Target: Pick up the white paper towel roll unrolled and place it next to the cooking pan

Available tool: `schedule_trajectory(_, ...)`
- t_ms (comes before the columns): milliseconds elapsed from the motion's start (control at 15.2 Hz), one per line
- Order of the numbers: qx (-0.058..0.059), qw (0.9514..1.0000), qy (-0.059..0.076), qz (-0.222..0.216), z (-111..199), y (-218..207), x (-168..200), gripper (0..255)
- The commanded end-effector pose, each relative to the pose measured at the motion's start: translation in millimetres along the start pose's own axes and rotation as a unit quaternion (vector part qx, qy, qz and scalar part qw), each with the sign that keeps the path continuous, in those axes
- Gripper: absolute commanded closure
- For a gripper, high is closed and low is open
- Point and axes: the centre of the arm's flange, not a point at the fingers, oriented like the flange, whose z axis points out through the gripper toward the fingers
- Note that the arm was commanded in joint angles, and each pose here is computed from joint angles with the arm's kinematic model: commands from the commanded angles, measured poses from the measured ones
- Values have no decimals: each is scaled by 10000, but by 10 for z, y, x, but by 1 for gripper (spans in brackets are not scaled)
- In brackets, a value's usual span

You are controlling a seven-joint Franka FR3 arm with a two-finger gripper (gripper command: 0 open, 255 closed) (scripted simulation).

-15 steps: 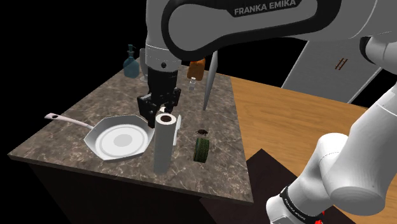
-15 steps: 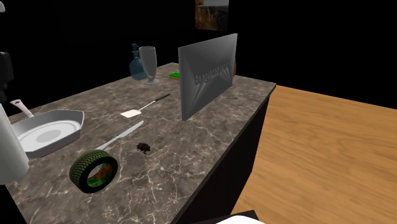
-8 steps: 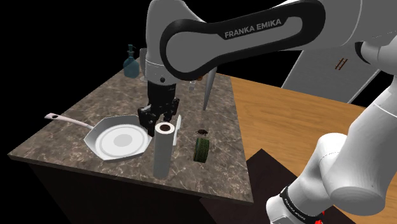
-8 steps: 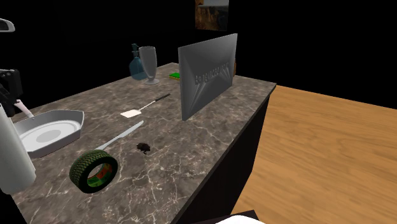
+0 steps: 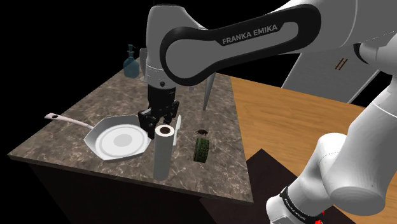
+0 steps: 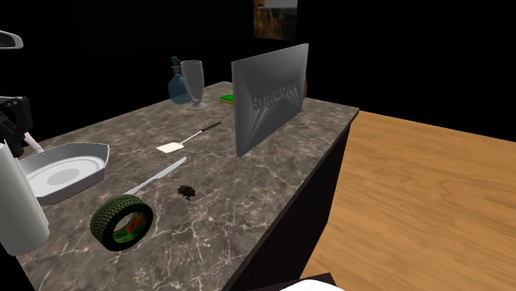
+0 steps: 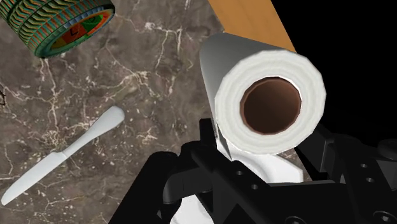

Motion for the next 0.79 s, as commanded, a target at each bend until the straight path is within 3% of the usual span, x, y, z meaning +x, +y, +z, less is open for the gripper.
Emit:
schedule_trajectory(0, 0, 10000, 1, 0, 0, 0, 0, 0)
schedule_trajectory(330, 0, 10000, 1, 0, 0, 0, 0, 0)
schedule_trajectory(594, 0, 10000, 1, 0, -500, 0, 0, 0)
schedule_trajectory(726, 0, 10000, 1, 0, -500, 0, 0, 0)
